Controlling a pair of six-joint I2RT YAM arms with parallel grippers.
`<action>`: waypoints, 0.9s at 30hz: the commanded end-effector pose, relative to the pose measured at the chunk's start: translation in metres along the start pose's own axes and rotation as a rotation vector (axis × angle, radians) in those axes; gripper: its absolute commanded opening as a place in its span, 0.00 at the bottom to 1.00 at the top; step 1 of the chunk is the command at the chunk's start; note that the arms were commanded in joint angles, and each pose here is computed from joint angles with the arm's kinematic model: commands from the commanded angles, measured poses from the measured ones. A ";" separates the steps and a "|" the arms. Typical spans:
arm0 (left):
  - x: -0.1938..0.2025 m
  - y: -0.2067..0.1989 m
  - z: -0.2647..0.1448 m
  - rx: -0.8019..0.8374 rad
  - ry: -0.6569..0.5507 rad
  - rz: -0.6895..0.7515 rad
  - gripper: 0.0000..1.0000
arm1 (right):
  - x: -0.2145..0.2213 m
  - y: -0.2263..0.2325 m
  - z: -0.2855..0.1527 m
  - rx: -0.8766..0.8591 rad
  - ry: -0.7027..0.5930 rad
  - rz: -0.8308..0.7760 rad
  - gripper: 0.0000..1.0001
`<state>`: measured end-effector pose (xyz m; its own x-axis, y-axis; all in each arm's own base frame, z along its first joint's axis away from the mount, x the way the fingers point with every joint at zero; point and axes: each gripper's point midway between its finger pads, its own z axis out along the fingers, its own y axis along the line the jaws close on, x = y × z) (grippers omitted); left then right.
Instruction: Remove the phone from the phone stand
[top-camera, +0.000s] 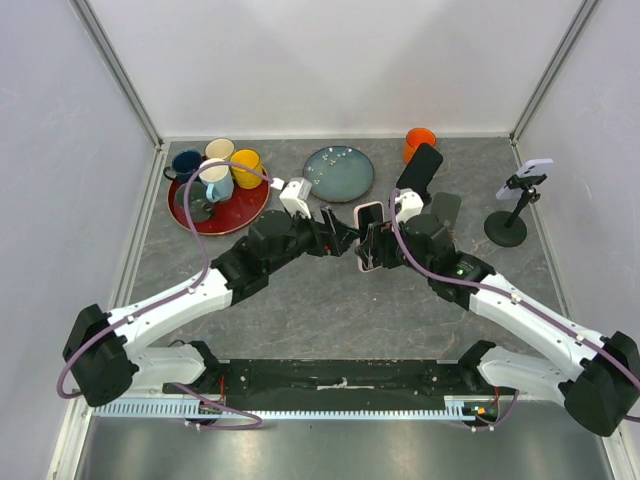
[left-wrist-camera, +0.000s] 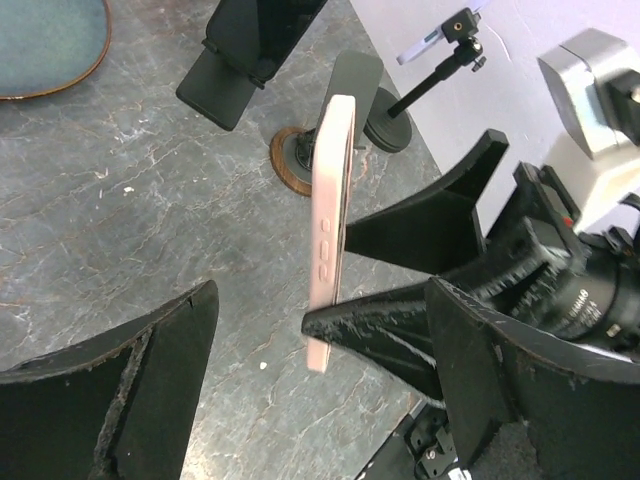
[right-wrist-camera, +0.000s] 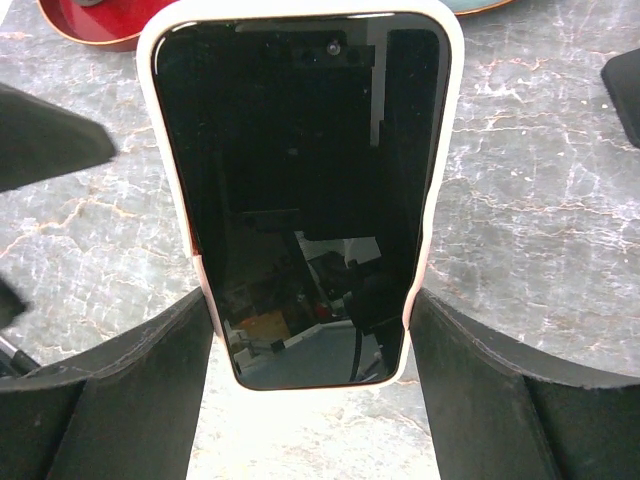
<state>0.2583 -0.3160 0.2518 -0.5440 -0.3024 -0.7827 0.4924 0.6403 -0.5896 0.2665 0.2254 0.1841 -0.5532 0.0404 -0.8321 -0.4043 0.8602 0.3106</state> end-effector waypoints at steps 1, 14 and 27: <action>-0.009 -0.011 0.014 0.007 -0.081 -0.083 0.90 | -0.038 0.029 -0.013 -0.116 -0.162 0.046 0.40; 0.032 -0.004 0.032 -0.021 0.021 -0.114 0.77 | -0.020 0.036 -0.016 -0.159 -0.177 0.091 0.40; 0.063 -0.004 0.035 -0.010 0.103 -0.103 0.21 | -0.008 0.032 -0.014 -0.154 -0.175 0.113 0.42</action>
<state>0.2484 -0.3563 0.1941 -0.6589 -0.2798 -0.6983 0.4119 0.6426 -0.6461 0.2402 0.2357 0.1681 -0.5605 0.1234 -0.8189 -0.4212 0.8089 0.4101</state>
